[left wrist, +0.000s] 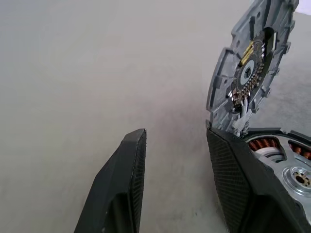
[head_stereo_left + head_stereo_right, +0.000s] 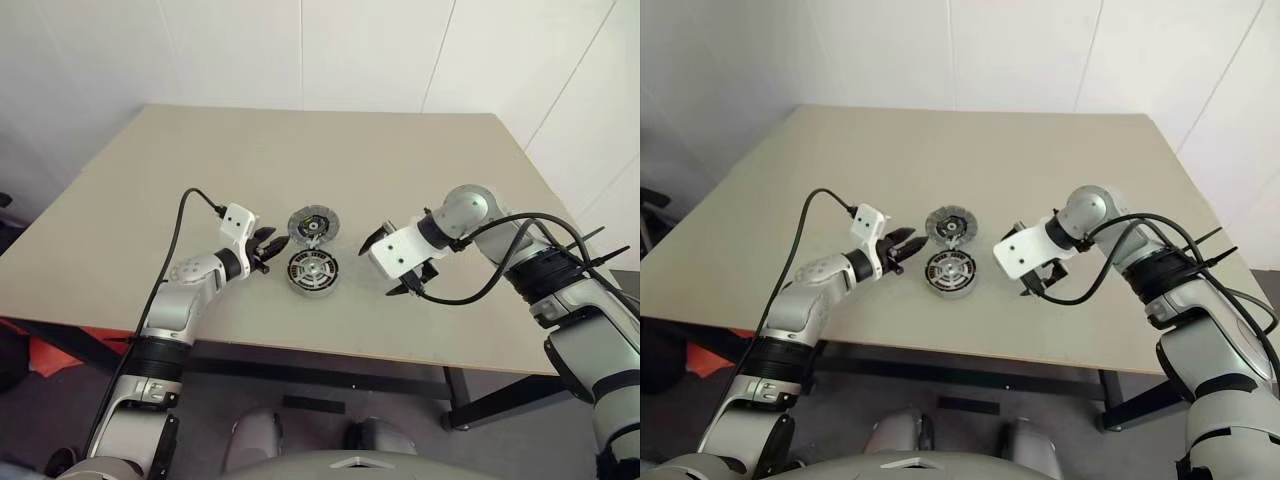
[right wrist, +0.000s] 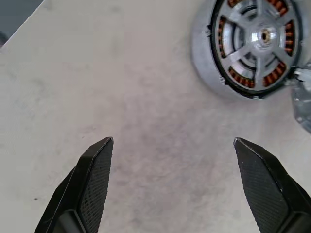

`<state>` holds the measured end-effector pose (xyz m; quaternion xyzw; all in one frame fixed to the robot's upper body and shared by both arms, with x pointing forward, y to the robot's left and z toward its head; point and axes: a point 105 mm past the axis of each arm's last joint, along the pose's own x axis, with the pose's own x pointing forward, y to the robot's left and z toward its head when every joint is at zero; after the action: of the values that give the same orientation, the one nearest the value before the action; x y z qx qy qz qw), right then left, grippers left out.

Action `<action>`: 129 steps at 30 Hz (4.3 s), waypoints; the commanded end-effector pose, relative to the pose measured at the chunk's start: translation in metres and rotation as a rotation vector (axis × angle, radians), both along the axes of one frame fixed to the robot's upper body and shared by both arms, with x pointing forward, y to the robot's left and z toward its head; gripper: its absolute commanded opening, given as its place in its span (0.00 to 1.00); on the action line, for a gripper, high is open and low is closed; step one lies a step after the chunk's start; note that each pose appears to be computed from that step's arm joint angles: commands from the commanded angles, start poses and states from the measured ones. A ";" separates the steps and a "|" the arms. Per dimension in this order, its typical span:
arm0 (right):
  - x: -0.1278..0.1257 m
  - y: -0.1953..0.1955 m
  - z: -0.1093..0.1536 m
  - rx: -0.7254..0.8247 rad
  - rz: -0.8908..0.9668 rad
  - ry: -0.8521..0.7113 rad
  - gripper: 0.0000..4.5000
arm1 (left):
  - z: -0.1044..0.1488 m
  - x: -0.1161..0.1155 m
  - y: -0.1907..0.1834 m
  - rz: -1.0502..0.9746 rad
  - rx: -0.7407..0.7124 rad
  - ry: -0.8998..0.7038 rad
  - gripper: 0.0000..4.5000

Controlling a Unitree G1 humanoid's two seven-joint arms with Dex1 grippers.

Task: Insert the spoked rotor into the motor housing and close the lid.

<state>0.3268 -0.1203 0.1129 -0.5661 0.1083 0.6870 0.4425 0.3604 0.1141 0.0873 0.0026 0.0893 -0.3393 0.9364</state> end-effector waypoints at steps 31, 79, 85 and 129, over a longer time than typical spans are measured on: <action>0.004 0.065 -0.022 -0.065 0.266 -0.077 1.00 | 0.010 -0.001 0.003 0.023 -0.011 -0.046 0.46; 0.042 0.035 0.040 0.091 -0.047 -0.164 0.00 | 0.004 0.004 0.008 0.063 -0.019 -0.041 0.46; 0.054 0.026 0.051 0.155 -0.201 -0.161 0.00 | 0.001 0.004 0.007 0.061 -0.023 -0.036 0.46; 0.013 0.045 0.050 0.356 -1.140 0.686 0.00 | -0.009 -0.005 0.006 0.084 -0.031 -0.019 0.46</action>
<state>0.3360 -0.0814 0.1399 -0.0887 0.4446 0.4815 0.7501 0.3536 0.1198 0.0629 -0.0188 0.1023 -0.2998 0.9483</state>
